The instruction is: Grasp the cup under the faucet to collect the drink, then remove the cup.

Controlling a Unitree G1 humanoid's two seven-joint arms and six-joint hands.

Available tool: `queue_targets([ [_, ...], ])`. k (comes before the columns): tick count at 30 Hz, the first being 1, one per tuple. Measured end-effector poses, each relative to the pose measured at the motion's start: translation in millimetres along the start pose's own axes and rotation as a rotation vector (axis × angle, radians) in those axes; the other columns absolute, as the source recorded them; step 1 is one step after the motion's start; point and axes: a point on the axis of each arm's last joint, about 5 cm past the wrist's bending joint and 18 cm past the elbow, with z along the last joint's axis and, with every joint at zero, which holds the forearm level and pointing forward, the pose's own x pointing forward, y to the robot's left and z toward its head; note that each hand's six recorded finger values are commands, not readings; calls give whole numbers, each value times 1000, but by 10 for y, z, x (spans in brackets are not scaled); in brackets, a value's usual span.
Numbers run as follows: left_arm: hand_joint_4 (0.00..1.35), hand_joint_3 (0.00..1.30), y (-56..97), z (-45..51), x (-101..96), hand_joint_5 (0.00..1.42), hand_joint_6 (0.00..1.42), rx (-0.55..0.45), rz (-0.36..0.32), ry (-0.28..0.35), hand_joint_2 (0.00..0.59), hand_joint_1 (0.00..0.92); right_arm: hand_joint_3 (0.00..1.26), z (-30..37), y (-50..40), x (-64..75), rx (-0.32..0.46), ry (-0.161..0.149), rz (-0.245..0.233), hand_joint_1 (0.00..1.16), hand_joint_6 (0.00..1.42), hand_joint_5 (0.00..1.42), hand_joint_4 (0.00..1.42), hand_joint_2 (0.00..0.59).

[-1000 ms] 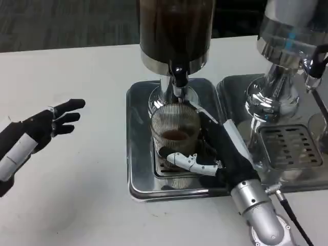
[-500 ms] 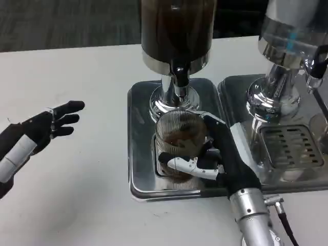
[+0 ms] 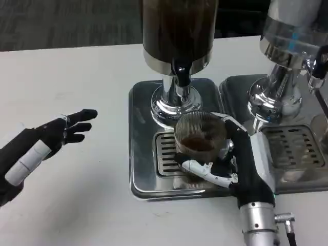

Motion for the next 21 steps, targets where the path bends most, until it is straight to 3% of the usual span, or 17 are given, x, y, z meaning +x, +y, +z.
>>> queue_targets([
  [4,82,197,0,33,106,116,156,8,-23,-24,85,0,753,-7,-32,-41,0,0,-18,1040,1375,1065,843,73],
  [10,78,197,-69,10,240,110,156,-7,-61,-28,85,0,801,2,-95,-68,-1,-13,-54,1078,1375,1076,875,75],
  [21,51,181,-141,-13,359,92,143,7,-120,-9,81,0,864,60,-133,-82,17,-41,-84,1106,1389,1118,937,86],
])
